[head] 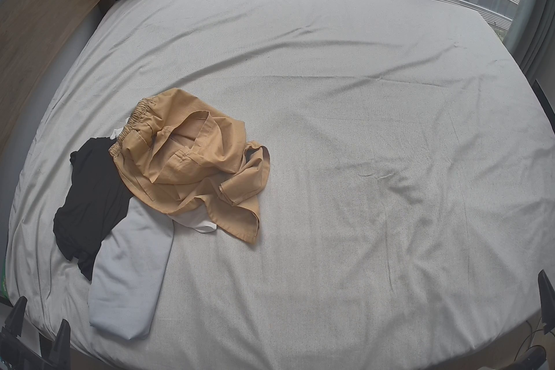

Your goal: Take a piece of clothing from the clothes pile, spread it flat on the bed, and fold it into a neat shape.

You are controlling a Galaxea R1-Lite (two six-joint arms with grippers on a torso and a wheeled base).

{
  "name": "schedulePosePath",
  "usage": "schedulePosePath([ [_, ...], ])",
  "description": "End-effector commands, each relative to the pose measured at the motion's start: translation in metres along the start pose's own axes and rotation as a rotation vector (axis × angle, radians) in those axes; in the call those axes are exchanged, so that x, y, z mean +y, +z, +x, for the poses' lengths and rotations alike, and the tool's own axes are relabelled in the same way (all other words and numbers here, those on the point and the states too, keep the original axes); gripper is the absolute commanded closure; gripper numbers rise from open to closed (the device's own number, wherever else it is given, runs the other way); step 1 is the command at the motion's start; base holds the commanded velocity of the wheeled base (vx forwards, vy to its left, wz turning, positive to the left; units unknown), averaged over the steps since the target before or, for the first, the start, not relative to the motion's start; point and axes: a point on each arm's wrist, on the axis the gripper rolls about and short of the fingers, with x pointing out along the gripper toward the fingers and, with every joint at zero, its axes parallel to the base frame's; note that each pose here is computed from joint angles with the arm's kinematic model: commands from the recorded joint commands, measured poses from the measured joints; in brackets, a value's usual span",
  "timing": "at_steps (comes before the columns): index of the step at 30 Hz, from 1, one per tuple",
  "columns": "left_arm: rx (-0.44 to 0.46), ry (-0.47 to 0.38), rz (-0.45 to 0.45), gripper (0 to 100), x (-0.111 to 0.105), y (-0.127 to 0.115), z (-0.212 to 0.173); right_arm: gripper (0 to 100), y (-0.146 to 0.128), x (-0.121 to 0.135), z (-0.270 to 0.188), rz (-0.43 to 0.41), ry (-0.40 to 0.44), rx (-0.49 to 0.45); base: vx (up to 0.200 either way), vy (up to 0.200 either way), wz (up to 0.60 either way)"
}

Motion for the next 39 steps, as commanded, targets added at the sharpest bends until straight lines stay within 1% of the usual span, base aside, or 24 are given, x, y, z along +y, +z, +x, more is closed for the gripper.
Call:
schedulePosePath([
  [1, 0.001, 0.000, -0.003, 0, 0.000, -0.005, 0.000, 0, 0.032, -0.001, 0.025, 0.023, 0.085, 0.071, 0.000, 0.000, 0.00],
  [2, 0.001, 0.000, -0.003, 0, 0.000, -0.005, 0.000, 0, 0.040, 0.000, 0.032, 0.029, 0.097, 0.082, 0.000, 0.000, 0.00],
  [3, 0.001, 0.000, -0.003, 0, 0.000, -0.005, 0.000, 0, 0.043, 0.000, 0.034, 0.029, 0.104, 0.088, 0.000, 0.000, 0.00],
  [6, 0.001, 0.000, -0.004, 0, 0.000, -0.005, 0.000, 0, 0.055, 0.002, 0.052, 0.035, 0.159, 0.116, 0.000, 0.000, 0.00],
  [12, 0.001, 0.001, -0.006, 0, 0.000, -0.005, 0.000, 0, 0.067, 0.010, 0.087, 0.079, 0.240, 0.127, 0.000, 0.000, 0.00],
  [18, 0.001, 0.003, -0.009, 0, 0.000, -0.005, 0.000, 0, 0.067, 0.017, 0.120, 0.095, 0.268, 0.162, 0.000, 0.000, 0.00],
  [29, 0.001, 0.003, -0.015, 0, 0.000, -0.005, 0.000, 0, 0.065, 0.030, 0.149, 0.105, 0.327, 0.196, 0.000, 0.000, 0.00],
  [34, 0.001, 0.003, -0.016, 0, 0.000, -0.005, 0.000, 0, 0.072, 0.043, 0.171, 0.209, 0.361, 0.204, 0.000, 0.000, 0.00],
  [37, 0.001, 0.003, -0.016, 0, 0.000, -0.005, 0.000, 0, 0.071, 0.050, 0.183, 0.251, 0.374, 0.239, 0.000, 0.000, 0.00],
  [38, 0.001, 0.003, -0.016, 0, 0.000, -0.005, 0.000, 0, 0.071, 0.050, 0.183, 0.251, 0.374, 0.239, 0.000, 0.000, 0.00],
  [39, 0.001, 0.003, -0.016, 0, 0.000, -0.005, 0.000, 0, 0.068, 0.056, 0.190, 0.274, 0.391, 0.270, 0.000, 0.000, 0.00],
])
